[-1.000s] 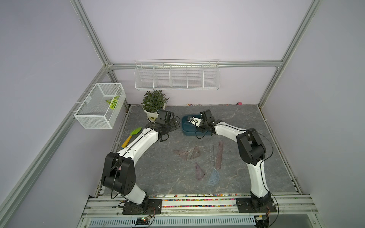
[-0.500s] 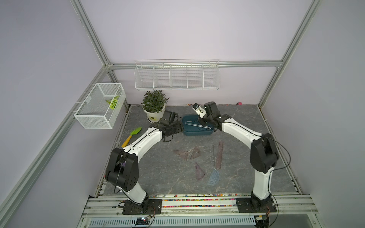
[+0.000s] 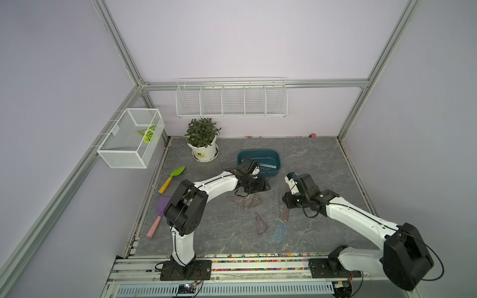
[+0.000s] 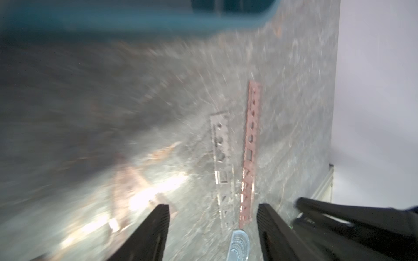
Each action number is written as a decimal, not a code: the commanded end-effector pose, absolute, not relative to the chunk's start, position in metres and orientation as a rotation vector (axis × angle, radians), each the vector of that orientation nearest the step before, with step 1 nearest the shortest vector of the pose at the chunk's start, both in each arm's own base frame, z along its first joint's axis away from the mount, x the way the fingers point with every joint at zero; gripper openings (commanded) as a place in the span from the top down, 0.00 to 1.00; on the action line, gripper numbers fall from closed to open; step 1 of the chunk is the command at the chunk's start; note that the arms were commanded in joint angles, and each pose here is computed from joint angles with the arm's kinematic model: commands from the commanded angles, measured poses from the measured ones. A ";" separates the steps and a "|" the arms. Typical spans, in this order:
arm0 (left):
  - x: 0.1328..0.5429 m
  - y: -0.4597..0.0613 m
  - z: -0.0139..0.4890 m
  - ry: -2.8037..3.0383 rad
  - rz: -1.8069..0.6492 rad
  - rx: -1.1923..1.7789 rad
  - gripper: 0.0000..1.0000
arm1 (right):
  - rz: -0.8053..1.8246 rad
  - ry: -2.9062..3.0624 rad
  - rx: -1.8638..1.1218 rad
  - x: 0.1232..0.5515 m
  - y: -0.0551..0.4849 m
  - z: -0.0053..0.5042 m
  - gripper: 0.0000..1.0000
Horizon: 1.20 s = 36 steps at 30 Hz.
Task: Put the scattered rulers into the storage box
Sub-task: Pick up the ruler from the center of the board.
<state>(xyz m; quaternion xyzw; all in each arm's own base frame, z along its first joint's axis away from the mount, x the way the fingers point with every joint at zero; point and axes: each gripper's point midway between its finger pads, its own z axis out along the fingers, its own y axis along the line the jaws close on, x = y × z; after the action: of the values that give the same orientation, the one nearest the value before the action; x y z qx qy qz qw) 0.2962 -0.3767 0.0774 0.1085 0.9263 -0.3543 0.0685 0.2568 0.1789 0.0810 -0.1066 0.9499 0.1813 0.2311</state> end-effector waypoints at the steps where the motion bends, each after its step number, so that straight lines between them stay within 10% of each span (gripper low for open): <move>1: 0.288 -0.403 0.089 2.779 -1.234 0.409 0.36 | 0.663 2.516 -0.235 0.263 0.196 0.095 0.81; 7: 0.280 -0.406 0.070 2.852 -1.268 0.412 0.54 | 0.714 2.510 -0.220 0.266 0.201 0.078 0.97; 36: 0.284 -0.407 0.024 2.983 -1.184 0.364 0.52 | 0.659 2.618 -0.163 0.286 0.192 0.025 0.97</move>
<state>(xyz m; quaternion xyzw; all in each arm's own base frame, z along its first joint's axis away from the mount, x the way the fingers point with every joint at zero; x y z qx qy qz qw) 0.2859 -0.4086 0.0385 0.1149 0.9185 -0.3773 -0.0283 0.2837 0.1928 0.0271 -0.0623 0.9452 0.2369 0.2161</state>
